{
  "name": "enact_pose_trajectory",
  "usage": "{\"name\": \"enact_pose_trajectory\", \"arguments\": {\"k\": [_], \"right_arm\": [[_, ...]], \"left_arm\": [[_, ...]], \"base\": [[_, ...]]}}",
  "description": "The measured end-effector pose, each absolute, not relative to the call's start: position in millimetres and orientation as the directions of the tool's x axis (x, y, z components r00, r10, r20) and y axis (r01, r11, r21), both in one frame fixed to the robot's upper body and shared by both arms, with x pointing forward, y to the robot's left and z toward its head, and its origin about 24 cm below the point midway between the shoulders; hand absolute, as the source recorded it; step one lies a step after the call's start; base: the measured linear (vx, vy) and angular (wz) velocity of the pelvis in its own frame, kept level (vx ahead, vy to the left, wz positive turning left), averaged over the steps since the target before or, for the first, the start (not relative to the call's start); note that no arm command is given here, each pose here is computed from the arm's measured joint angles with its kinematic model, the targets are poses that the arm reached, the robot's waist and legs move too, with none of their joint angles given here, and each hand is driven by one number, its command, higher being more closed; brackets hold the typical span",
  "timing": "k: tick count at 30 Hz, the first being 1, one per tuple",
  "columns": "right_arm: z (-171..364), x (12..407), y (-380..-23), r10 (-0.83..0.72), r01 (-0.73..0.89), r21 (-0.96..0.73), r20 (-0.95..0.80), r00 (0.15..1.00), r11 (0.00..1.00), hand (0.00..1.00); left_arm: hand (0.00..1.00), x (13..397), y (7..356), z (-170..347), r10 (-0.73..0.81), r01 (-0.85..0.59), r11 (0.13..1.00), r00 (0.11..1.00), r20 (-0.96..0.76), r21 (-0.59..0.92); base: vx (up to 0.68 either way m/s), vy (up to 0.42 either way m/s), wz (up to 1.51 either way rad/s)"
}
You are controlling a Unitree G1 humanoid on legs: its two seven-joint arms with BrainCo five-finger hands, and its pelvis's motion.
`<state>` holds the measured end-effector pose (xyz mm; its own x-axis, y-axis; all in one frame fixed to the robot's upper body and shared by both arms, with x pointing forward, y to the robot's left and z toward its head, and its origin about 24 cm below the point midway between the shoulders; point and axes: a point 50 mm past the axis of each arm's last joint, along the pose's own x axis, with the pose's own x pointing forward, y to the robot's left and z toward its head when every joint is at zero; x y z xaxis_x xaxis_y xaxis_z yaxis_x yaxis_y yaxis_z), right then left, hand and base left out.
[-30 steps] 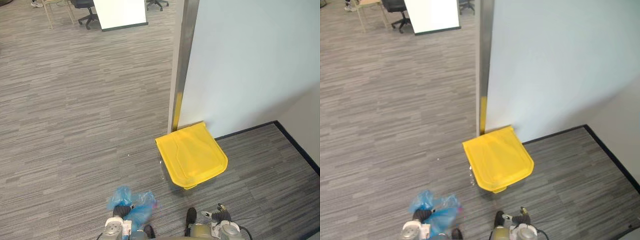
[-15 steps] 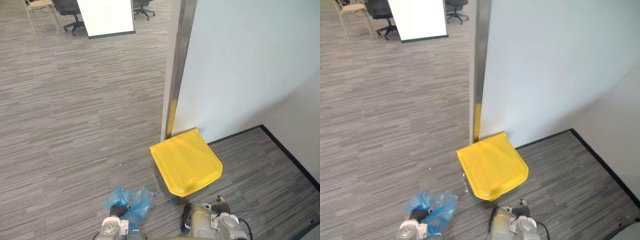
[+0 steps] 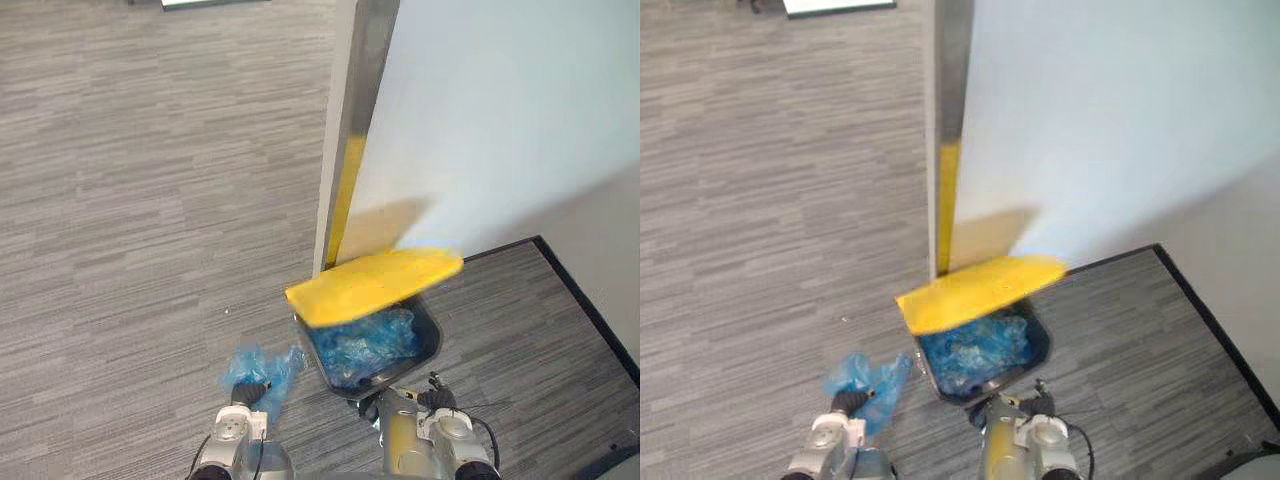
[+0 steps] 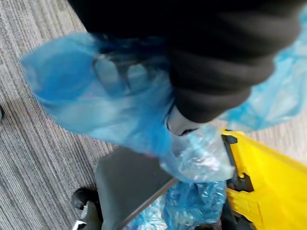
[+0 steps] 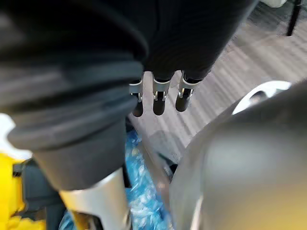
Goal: Gather rubbish on tea table into small bin, then transfer packed bag to large trash can.
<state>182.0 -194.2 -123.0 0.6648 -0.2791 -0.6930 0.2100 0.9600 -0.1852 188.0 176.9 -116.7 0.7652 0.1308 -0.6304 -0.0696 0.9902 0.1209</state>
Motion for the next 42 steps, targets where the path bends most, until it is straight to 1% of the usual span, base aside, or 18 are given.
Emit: {"name": "enact_pose_trajectory", "arguments": {"k": [2,5,6,7,9,10,12,14,17,20,24,27,31,34,37,38,42], "right_arm": [[-119.7,189.8,-189.9,-0.263,0.190,-0.182,-0.681,0.684,0.965,0.00],[-107.7,208.5,-179.6,-0.225,0.148,-0.173,-0.630,0.743,0.974,0.00],[-99.2,220.1,-174.6,-0.208,0.136,-0.164,-0.596,0.776,0.977,0.00],[-96.1,224.1,-172.8,-0.202,0.130,-0.163,-0.582,0.787,0.978,0.00],[-77.2,246.0,-164.6,-0.173,0.108,-0.155,-0.503,0.847,0.982,0.00],[-72.3,250.9,-162.7,-0.167,0.105,-0.153,-0.484,0.859,0.983,0.00],[-43.8,277.9,-155.6,-0.148,0.108,-0.129,-0.370,0.917,0.986,0.00],[-28.5,291.0,-152.5,-0.139,0.106,-0.121,-0.312,0.940,0.987,0.00],[12.5,318.1,-147.0,-0.119,0.098,-0.135,-0.156,0.981,0.986,0.00],[41.0,334.4,-152.1,-0.127,0.117,-0.157,-0.056,0.990,0.981,0.00],[94.9,358.9,-165.9,-0.151,0.171,-0.202,0.111,0.982,0.964,0.00],[123.8,369.9,-179.4,-0.184,0.220,-0.216,0.176,0.967,0.951,0.00],[154.1,378.3,-190.8,-0.210,0.261,-0.204,0.242,0.947,0.944,0.00],[173.4,385.2,-196.8,-0.234,0.291,-0.188,0.275,0.933,0.938,0.00],[189.3,389.3,-210.6,-0.268,0.330,-0.185,0.296,0.917,0.926,0.00],[197.4,389.6,-216.0,-0.279,0.346,-0.183,0.314,0.908,0.920,0.00],[213.5,393.0,-225.8,-0.304,0.371,-0.161,0.330,0.894,0.915,0.00]], "left_arm": [[1.00,199.7,177.0,-108.1,0.128,-0.070,0.990,0.797,-0.590,0.120],[1.00,220.2,175.0,-92.3,0.120,-0.071,0.991,0.847,-0.518,0.113],[1.00,224.9,174.7,-86.6,0.121,-0.080,0.991,0.864,-0.489,0.103],[1.00,226.3,174.9,-84.9,0.122,-0.084,0.991,0.868,-0.481,0.101],[1.00,230.8,176.5,-78.5,0.139,-0.115,0.990,0.881,-0.452,0.080],[1.00,232.5,176.7,-76.2,0.143,-0.121,0.990,0.886,-0.442,0.079],[1.00,241.7,178.8,-63.5,0.160,-0.148,0.987,0.910,-0.383,0.060],[1.00,247.3,180.4,-56.0,0.169,-0.166,0.985,0.921,-0.350,0.039],[1.00,253.5,186.0,-41.5,0.185,-0.188,0.982,0.943,-0.276,0.018],[1.00,256.3,187.3,-33.1,0.188,-0.194,0.981,0.953,-0.239,-0.002],[1.00,260.0,188.5,-16.6,0.184,-0.188,0.982,0.970,-0.158,-0.013],[1.00,262.8,186.6,-8.8,0.156,-0.157,0.988,0.980,-0.120,-0.001],[1.00,266.9,179.2,2.4,0.124,-0.126,0.992,0.990,-0.067,-0.032],[1.00,272.3,166.3,13.5,0.063,-0.064,0.997,0.998,-0.015,-0.039],[1.00,277.5,153.3,27.8,-0.008,0.010,0.999,0.999,0.046,-0.040],[1.00,278.7,147.6,33.3,-0.046,0.050,0.998,0.996,0.072,-0.044],[1.00,280.7,132.6,49.6,-0.129,0.138,0.989,0.981,0.147,-0.053]], "base": [[0.03,-0.019,0.31],[-0.03,-0.022,0.34],[-0.07,-0.034,0.32],[-0.08,-0.031,0.28],[-0.09,-0.036,0.27],[-0.08,-0.037,0.22],[-0.10,-0.037,0.26],[-0.12,-0.027,0.12],[-0.11,-0.026,-0.08],[-0.06,-0.006,-0.04],[-0.04,-0.001,-0.05],[-0.04,-0.011,0.00],[0.00,0.000,0.00],[-0.01,-0.006,0.01],[-0.04,-0.028,0.09],[-0.04,-0.041,0.06],[-0.04,-0.049,0.00]]}}
